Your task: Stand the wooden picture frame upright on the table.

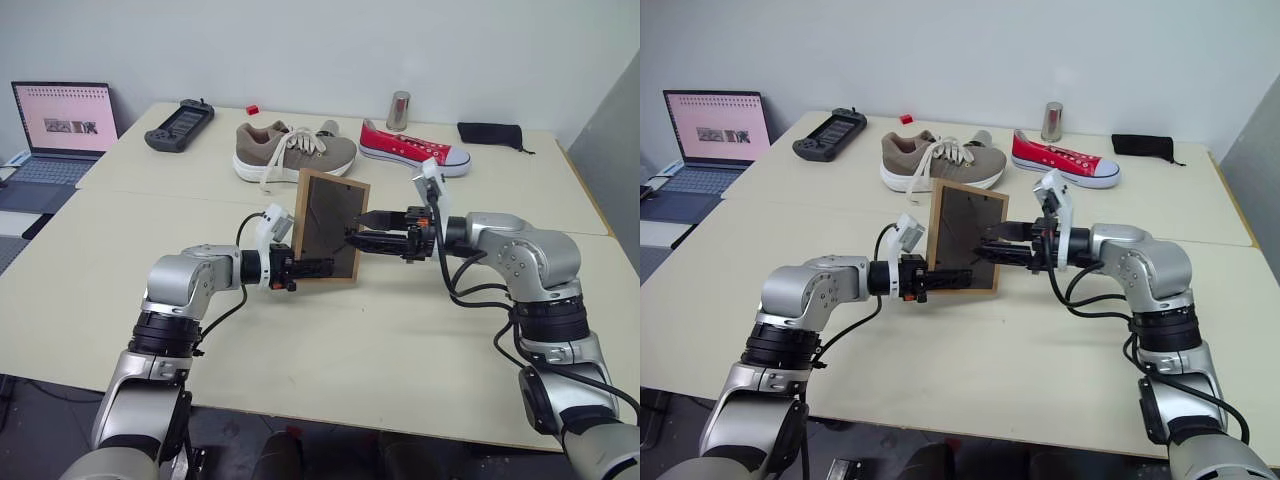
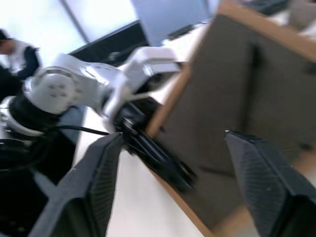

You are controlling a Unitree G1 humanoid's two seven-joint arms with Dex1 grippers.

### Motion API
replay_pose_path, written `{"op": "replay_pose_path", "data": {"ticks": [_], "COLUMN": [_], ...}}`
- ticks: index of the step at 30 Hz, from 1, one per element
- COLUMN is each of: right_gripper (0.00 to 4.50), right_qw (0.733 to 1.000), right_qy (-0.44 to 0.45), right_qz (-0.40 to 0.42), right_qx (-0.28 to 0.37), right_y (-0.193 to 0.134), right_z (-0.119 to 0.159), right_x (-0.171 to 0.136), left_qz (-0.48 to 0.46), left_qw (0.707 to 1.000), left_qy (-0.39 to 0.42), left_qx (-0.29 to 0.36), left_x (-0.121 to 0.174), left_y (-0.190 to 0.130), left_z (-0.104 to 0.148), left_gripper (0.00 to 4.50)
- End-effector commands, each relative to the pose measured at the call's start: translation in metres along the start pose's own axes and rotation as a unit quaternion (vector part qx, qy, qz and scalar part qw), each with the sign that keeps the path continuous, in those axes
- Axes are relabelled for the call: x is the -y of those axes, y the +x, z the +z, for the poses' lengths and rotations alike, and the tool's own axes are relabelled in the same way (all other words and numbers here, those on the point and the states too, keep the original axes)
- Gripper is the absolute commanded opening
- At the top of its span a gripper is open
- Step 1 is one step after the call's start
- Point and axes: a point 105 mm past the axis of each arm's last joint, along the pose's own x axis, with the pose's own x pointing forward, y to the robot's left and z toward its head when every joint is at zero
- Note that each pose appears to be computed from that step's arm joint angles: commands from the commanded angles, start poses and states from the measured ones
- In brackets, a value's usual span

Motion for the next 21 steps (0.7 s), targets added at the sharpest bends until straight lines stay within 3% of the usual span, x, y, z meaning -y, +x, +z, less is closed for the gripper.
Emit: {"op": "replay_pose_path", "data": {"ticks": [1,15,21], "right_gripper": [4.45,4.45,4.45], "right_qw": [1.000,0.998,0.998], "right_qy": [-0.019,-0.039,-0.042], "right_qz": [0.014,-0.026,0.036], "right_qx": [0.017,0.034,0.030], "right_y": [0.011,0.031,0.035], "right_z": [0.012,0.016,0.018], "right_x": [-0.009,0.011,-0.010], "left_qz": [-0.020,-0.025,-0.030], "left_qw": [0.999,0.999,0.999], "left_qy": [0.040,0.044,0.038], "left_qx": [0.021,0.019,0.020], "left_x": [0.014,0.018,0.018], "left_y": [-0.004,-0.009,-0.008], "left_z": [0.016,0.015,0.016], "left_gripper": [1.04,1.04,1.04]}}
